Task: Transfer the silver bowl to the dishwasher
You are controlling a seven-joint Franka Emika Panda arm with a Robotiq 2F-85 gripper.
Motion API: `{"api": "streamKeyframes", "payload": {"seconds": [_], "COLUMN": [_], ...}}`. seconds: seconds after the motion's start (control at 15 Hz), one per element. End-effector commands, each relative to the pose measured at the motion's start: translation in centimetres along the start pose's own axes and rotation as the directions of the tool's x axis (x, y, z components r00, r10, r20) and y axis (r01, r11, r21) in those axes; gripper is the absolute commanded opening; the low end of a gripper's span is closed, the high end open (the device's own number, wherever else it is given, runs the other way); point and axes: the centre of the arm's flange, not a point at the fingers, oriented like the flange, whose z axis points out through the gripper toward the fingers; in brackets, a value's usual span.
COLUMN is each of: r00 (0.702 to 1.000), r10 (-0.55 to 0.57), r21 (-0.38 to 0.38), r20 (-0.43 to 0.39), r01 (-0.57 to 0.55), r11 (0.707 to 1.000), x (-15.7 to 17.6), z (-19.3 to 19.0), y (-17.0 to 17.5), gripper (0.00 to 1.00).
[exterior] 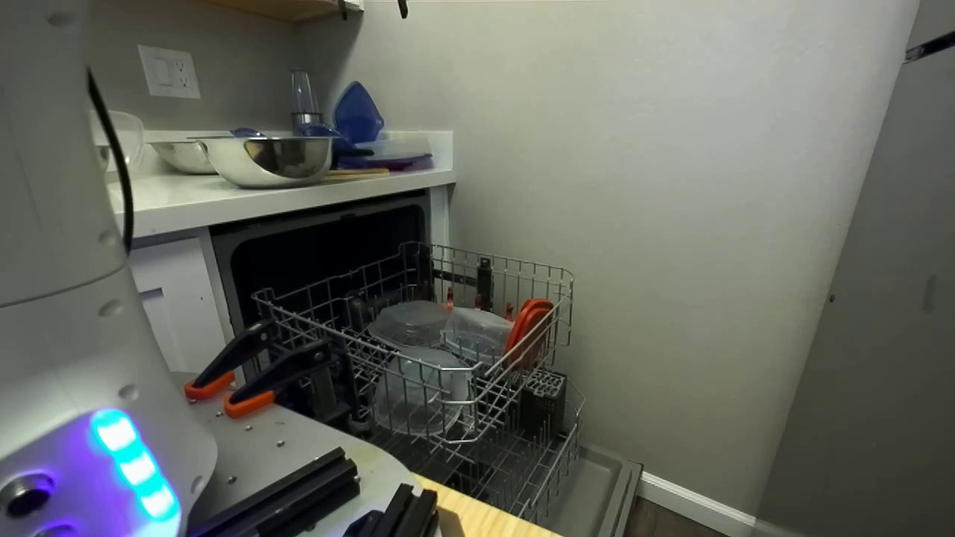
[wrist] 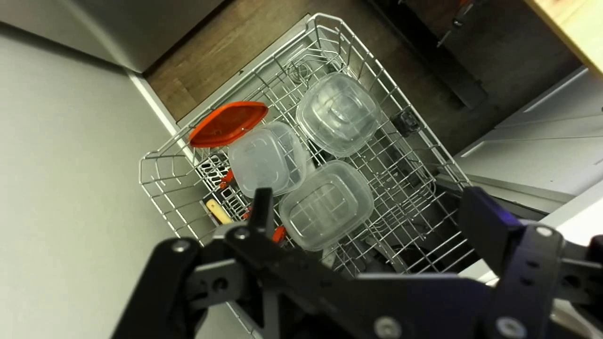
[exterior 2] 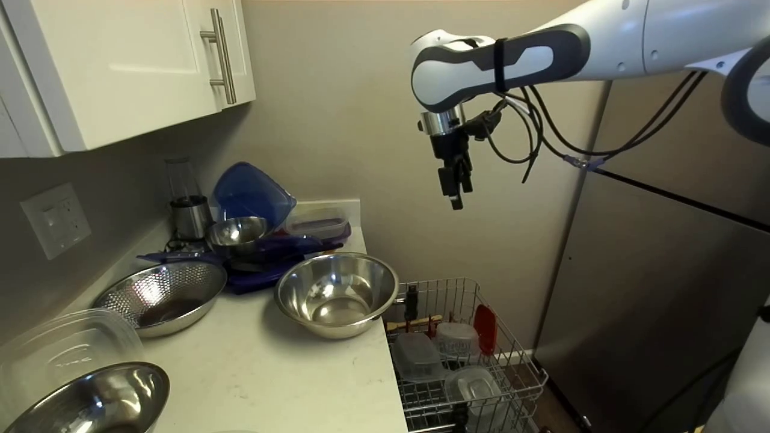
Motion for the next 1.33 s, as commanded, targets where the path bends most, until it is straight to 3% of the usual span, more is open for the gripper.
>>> {"api": "streamKeyframes", "payload": {"seconds": [0.0, 0.13, 0.33, 0.67, 0.73, 0.87, 1.27], "r00": [1.000, 0.999, 0.981, 0.945, 0.963, 0.955, 0.951], "r10": [-0.014, -0.026, -0.078, -0.146, -0.109, -0.124, -0.130], "r21": [-0.056, -0.014, 0.124, 0.314, 0.260, 0.292, 0.298], "r20": [-0.011, -0.040, -0.176, -0.292, -0.247, -0.269, -0.280], "r01": [0.014, 0.026, 0.101, 0.239, 0.174, 0.204, 0.214], "r11": [0.998, 1.000, 0.987, 0.919, 0.950, 0.934, 0.930], "x": [2.7, 4.0, 6.1, 7.9, 7.8, 8.1, 8.2], "z": [-0.4, -0.1, 0.2, 1.5, 1.3, 1.7, 1.6], "y": [0.1, -0.1, -0.7, -0.7, -1.5, -1.0, -1.0], "gripper": [1.00, 1.00, 1.00, 1.00, 1.00, 1.00, 1.00]}}
